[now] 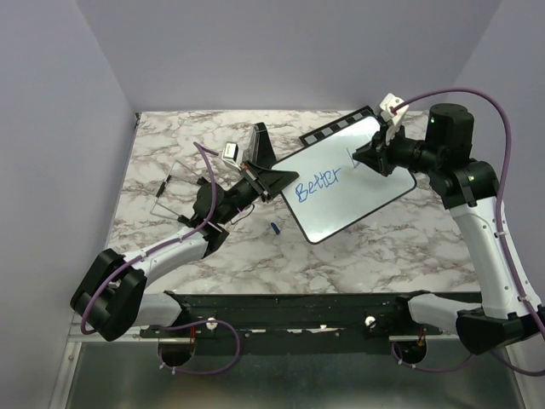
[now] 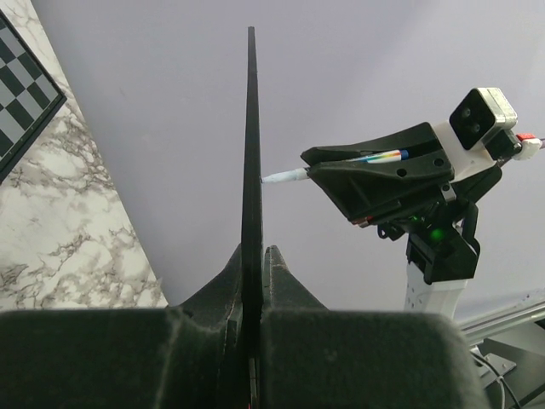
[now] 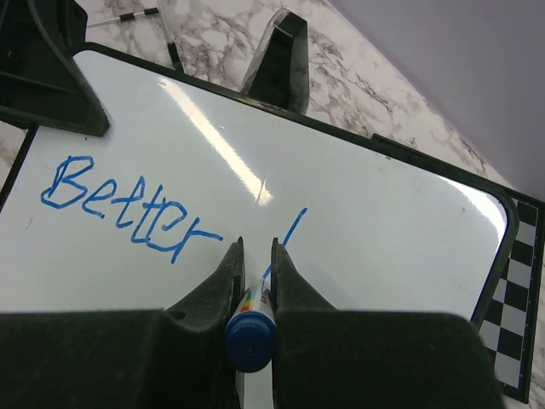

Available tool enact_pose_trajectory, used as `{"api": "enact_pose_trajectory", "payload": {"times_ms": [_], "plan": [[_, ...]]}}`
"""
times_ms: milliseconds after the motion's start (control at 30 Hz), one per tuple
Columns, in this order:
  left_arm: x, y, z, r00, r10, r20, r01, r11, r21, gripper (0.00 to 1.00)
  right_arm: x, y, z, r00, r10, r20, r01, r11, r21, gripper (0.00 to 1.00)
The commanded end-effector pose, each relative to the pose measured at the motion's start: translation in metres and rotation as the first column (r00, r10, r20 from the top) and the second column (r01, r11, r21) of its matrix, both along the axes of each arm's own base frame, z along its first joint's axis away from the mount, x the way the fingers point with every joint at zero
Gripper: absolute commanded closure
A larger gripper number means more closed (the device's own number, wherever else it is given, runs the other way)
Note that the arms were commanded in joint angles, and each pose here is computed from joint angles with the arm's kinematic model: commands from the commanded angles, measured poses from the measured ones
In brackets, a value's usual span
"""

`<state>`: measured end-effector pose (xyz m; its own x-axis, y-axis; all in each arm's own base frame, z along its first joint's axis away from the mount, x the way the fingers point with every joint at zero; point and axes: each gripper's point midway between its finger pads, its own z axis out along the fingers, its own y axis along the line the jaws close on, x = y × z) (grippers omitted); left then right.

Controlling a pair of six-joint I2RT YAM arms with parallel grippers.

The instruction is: Write a sentence on the whiteboard

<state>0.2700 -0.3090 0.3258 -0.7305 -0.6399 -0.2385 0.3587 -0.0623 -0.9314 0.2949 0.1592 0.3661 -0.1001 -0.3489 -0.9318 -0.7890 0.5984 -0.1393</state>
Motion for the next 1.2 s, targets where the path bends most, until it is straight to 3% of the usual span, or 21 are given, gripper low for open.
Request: {"api": "enact_pose_trajectory", "payload": {"times_ms": [0,567,1167], "plan": [[-0.017,0.009,0.072,0.988,-0.023,0.154,0.049,0.985,-0.168,1.00,0.013,-0.001,0.006,1.000,-0.028,0.005,0.028,1.000,0.010,0.99],[-0.013,0.007,0.068,0.989,-0.026,0.148,0.052,0.984,-0.172,1.00,0.003,0.013,-0.002,0.996,0.071,-0.054,-0.069,0.997,0.032,1.00],[-0.013,0.009,0.069,0.989,-0.018,0.150,0.045,0.984,-0.175,1.00,-0.008,-0.004,-0.021,0.998,0.006,-0.066,-0.008,0.999,-0.033,1.00]]}}
